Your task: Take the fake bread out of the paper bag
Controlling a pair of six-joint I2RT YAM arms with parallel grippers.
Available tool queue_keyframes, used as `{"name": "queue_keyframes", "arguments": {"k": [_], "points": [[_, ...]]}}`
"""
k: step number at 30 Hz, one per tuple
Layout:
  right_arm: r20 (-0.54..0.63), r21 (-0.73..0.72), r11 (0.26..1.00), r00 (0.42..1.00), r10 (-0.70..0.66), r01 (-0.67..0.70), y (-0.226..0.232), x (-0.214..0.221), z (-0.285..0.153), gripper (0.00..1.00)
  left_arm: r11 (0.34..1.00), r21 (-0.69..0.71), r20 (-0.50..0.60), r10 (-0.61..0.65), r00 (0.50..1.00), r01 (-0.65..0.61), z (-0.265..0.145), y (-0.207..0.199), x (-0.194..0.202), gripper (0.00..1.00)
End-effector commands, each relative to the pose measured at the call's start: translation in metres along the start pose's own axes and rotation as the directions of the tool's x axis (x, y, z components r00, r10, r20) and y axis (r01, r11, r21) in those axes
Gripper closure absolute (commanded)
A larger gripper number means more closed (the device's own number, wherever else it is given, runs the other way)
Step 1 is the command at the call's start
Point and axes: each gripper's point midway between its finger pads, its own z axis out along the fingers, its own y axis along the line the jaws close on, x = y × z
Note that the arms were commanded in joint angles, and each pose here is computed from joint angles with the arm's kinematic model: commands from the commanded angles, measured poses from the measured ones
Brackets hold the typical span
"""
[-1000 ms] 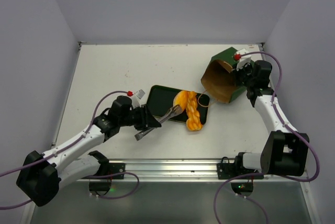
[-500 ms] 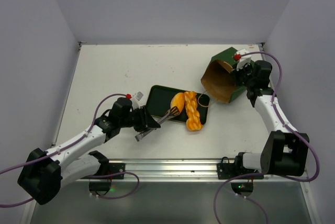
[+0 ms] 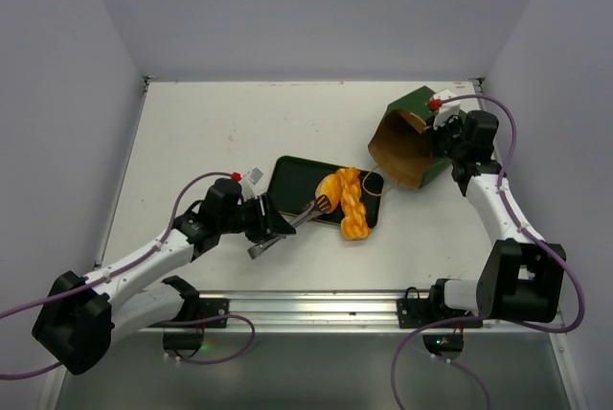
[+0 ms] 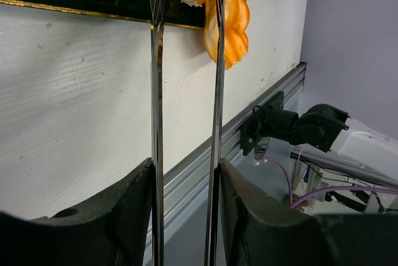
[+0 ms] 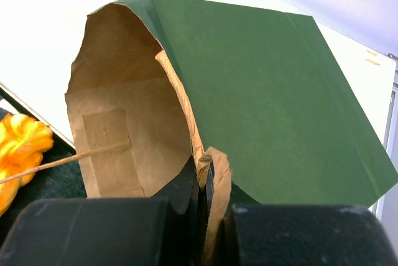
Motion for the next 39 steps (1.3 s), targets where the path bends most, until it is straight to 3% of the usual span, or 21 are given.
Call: {"name": "queue_keyframes", "arguments": {"k": [1, 25, 39], "points": [[0.057, 0.040, 0.999, 0.998, -0.013, 0.011, -0.009, -0.017, -0.005, 0.97, 0.996, 0.072, 0.014, 0.042, 0.999, -0.043, -0.003, -0.020, -0.008, 0.53], [0.060, 0.031, 0.999, 0.998, -0.013, 0.011, -0.008, -0.018, -0.005, 0.97, 0.989, -0.047, 0.039, 0.144, 0.989, -0.142, -0.022, -0.018, -0.019, 0.51], [0.061, 0.014, 0.999, 0.998, -0.030, 0.029, -0.007, -0.021, -0.006, 0.97, 0.966, -0.071, 0.104, 0.254, 0.962, -0.248, -0.044, -0.044, -0.041, 0.51]]}}
